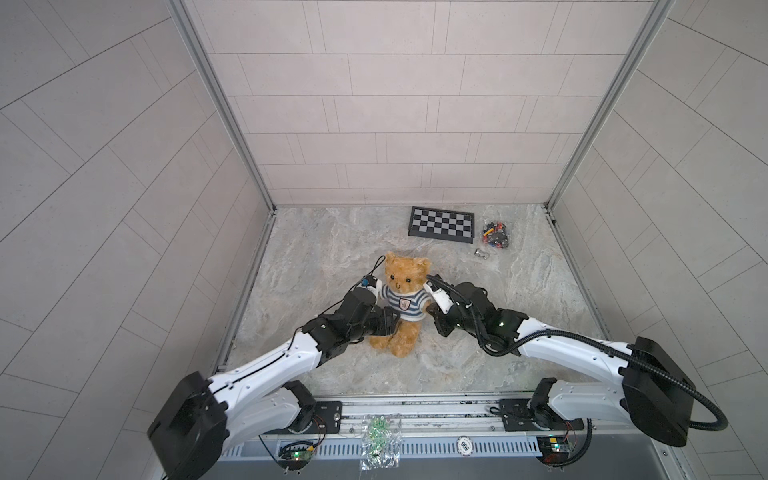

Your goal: Dress the teddy bear

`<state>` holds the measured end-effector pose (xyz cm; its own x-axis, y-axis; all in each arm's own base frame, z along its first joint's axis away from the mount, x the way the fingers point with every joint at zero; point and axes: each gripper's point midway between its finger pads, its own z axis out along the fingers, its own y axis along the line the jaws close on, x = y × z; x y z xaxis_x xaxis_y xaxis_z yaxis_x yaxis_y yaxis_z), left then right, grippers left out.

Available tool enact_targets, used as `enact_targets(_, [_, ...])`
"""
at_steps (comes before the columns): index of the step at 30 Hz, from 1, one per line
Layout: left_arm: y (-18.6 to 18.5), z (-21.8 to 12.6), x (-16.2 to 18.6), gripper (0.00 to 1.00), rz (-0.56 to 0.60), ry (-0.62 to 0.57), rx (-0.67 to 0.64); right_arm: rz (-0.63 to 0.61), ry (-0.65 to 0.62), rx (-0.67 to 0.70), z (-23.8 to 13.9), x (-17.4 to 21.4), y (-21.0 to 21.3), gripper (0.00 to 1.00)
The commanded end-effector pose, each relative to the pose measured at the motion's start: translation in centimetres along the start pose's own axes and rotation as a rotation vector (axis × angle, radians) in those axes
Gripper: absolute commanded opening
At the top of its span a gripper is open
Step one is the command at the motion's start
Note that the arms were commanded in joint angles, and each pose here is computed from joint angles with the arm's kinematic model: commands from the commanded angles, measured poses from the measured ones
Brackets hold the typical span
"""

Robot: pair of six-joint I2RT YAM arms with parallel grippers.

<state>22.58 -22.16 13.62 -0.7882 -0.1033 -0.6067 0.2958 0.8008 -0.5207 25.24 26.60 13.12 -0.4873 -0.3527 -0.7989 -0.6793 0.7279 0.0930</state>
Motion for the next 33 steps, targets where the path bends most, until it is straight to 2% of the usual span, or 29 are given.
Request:
enact_targets(1, [-0.5, -2.2, -0.8, 0.66, 0.06, -0.029, 0.013, -0.085, -0.031, 0.007, -0.6, -0.6, 0.2, 0.0])
enact_targets(7, [-2.0, -3.9, -3.4, 0.66, 0.106, -0.055, -0.007, -0.128, -0.034, -0.001, -0.7, -0.8, 1.1, 0.0])
enact_targets(15, [-1.8, -0.9, -6.2, 0.61, 0.054, -0.069, -0.109, -0.16, -0.03, 0.0, -0.7, -0.7, 1.8, 0.0])
enact_targets(19, [-1.0, 0.4, -6.3, 0.56, 0.038, -0.055, -0.158, -0.166, -0.03, 0.001, -0.7, -0.7, 1.9, 0.0])
enact_targets(27, [-0.8, 2.0, -5.5, 0.48, 0.025, -0.018, -0.158, -0.167, -0.033, -0.005, -0.4, -0.5, 2.0, 0.0])
enact_targets(33, [-1.2, 2.1, -5.8, 0.49, 0.031, -0.028, -0.141, -0.178, -0.025, -0.005, -0.3, -0.3, 1.9, 0.0])
